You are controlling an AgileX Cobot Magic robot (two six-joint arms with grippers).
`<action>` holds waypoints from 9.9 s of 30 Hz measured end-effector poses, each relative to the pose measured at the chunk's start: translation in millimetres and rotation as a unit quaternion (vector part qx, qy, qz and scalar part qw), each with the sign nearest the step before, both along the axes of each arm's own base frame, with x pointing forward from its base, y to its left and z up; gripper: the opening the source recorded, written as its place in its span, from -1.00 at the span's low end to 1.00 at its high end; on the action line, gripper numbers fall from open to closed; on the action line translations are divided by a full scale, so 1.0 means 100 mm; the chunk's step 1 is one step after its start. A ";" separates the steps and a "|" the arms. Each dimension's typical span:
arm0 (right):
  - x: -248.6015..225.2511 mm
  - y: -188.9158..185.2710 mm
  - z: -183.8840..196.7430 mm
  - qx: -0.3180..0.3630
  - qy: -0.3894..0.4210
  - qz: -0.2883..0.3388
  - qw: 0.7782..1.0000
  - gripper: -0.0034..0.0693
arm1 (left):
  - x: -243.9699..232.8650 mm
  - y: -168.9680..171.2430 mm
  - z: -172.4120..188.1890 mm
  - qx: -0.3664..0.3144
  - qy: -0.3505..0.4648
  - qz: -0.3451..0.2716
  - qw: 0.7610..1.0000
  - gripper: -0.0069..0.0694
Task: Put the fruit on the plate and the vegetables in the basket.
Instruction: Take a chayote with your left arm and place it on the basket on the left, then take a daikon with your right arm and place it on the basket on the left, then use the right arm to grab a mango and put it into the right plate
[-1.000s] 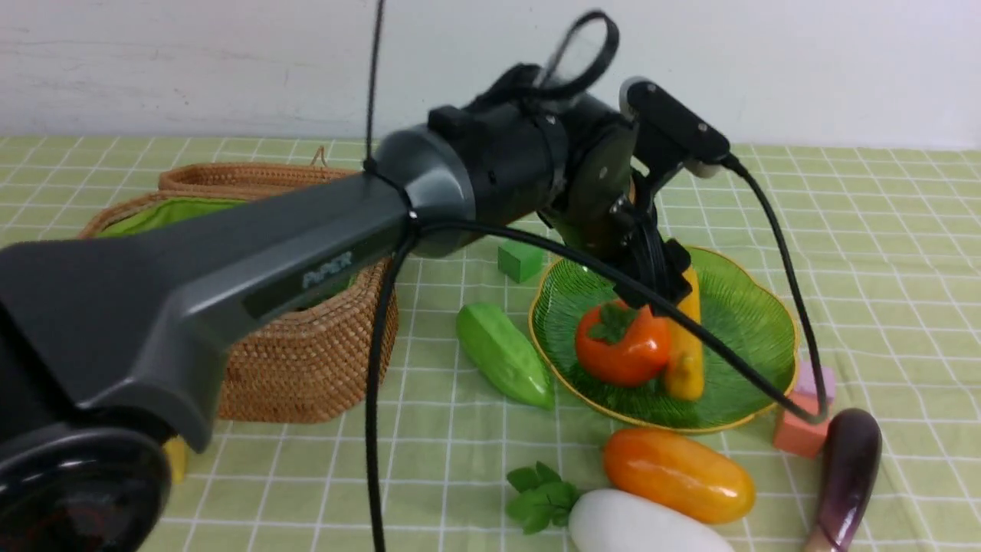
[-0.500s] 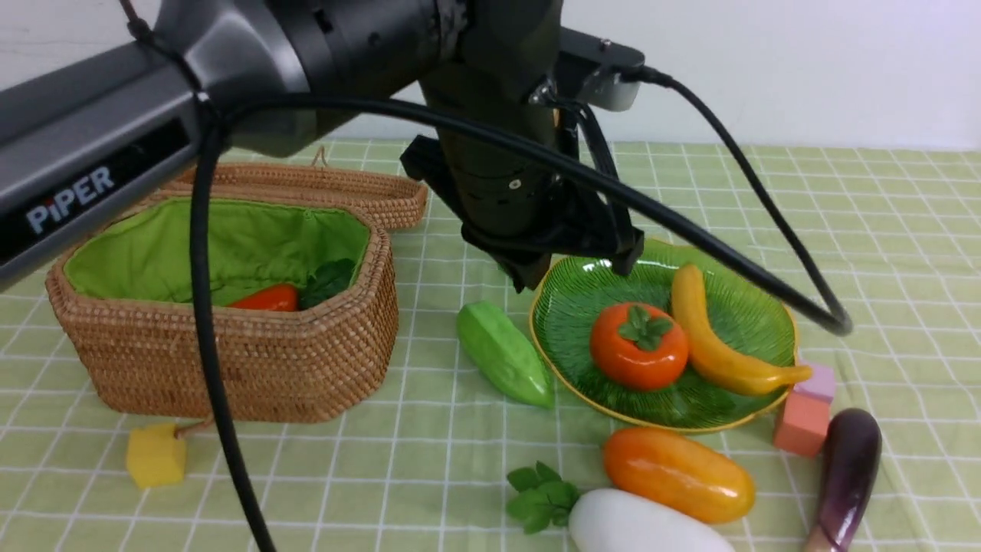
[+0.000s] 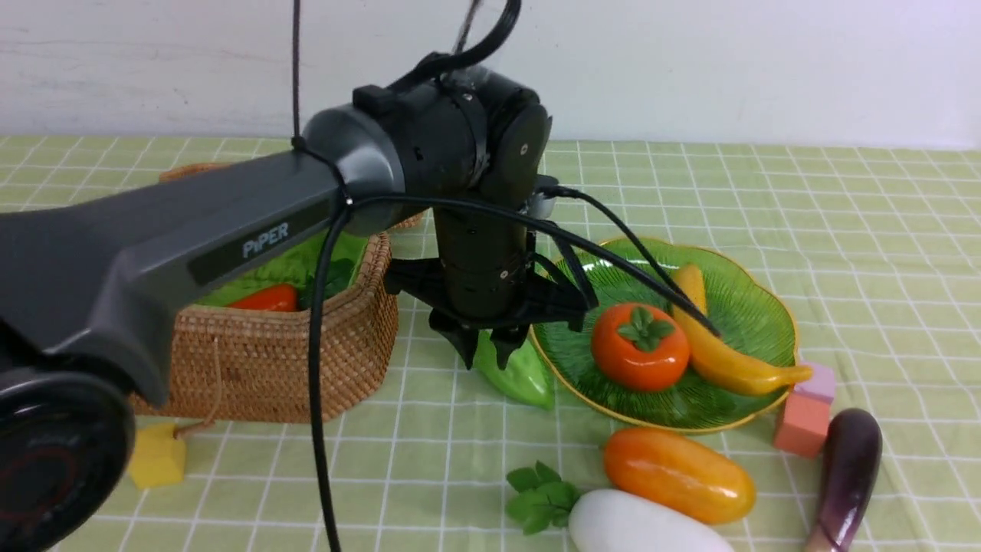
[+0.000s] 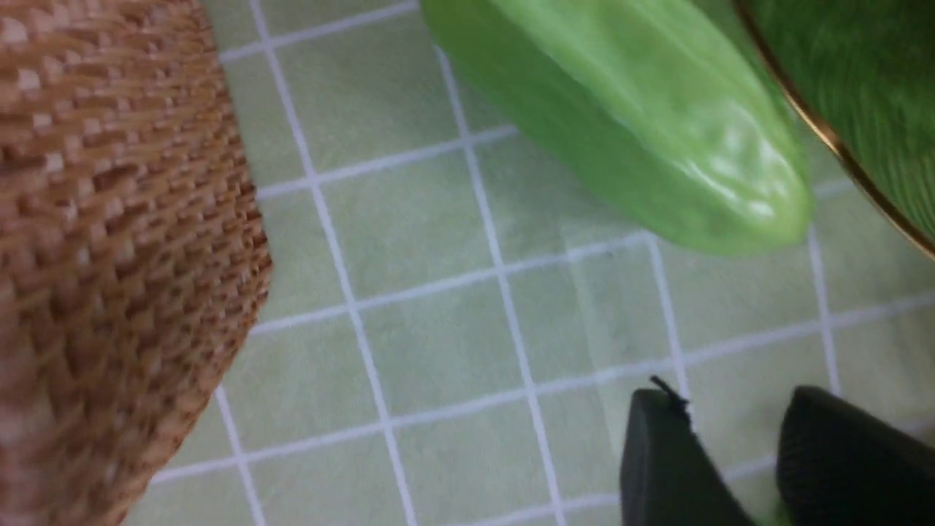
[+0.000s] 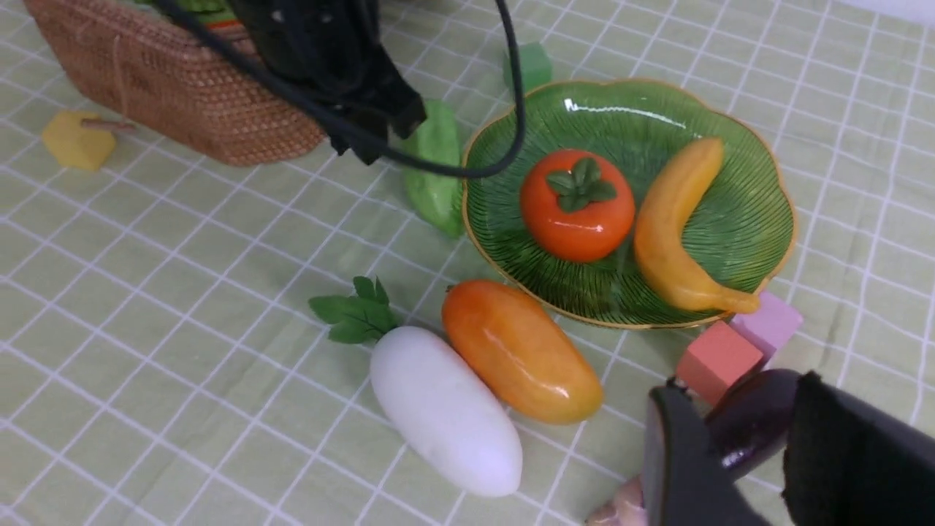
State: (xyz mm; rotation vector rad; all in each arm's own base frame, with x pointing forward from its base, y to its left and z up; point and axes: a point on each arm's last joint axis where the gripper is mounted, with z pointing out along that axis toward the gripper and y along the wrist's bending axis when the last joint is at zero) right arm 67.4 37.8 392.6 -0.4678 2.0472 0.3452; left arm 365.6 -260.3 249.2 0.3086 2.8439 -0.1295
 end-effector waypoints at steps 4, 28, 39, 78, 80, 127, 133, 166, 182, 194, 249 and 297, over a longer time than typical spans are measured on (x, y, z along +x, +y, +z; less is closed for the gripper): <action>-0.01 0.01 0.00 -0.002 0.002 0.008 1.000 -0.27 | 0.22 0.04 -0.17 -0.031 -0.015 0.048 0.998 0.35; -0.02 0.00 -0.04 -0.024 0.014 0.013 1.000 -0.27 | 0.47 -0.04 -0.51 -0.027 -0.072 0.065 0.995 0.47; -0.02 0.00 -0.04 -0.024 0.014 0.014 1.000 -0.27 | 0.39 0.03 -0.44 -0.002 -0.035 0.083 0.996 0.43; -0.02 0.00 -0.03 -0.031 0.005 0.020 0.999 -0.27 | 0.16 -0.08 0.59 -0.012 -0.084 -0.027 0.996 0.38; -0.02 0.00 -0.03 -0.031 0.003 0.020 0.999 -0.27 | 0.01 -0.13 0.86 -0.018 -0.114 -0.072 0.991 0.38; 0.03 0.10 0.16 0.058 -0.071 0.039 0.995 -0.31 | -0.21 1.86 1.20 0.182 -0.214 -0.191 0.940 0.88; 0.21 0.20 0.16 0.026 -0.008 0.047 0.999 -0.42 | -0.84 1.77 1.76 0.090 -0.262 -0.108 0.955 0.14; 1.55 1.54 -1.67 -0.288 0.299 0.254 0.873 0.57 | -3.02 2.09 0.78 -0.207 -0.416 -0.145 0.873 -0.85; 1.77 1.69 -2.15 -0.309 0.304 0.258 0.864 0.70 | -3.03 2.09 0.78 -0.208 -0.415 -0.146 0.873 -0.85; 1.78 1.75 -2.32 -0.309 0.326 0.269 0.852 0.56 | -3.02 2.09 0.79 -0.209 -0.420 -0.143 0.871 -0.85; 1.99 2.56 0.69 -0.124 0.036 0.277 0.952 -0.74 | -2.97 2.34 1.12 -0.140 -0.492 -0.039 0.858 -0.85; 2.04 1.45 -2.24 -0.260 0.315 0.184 0.894 0.49 | -3.19 2.04 1.04 -0.220 -0.421 -0.222 0.852 -0.84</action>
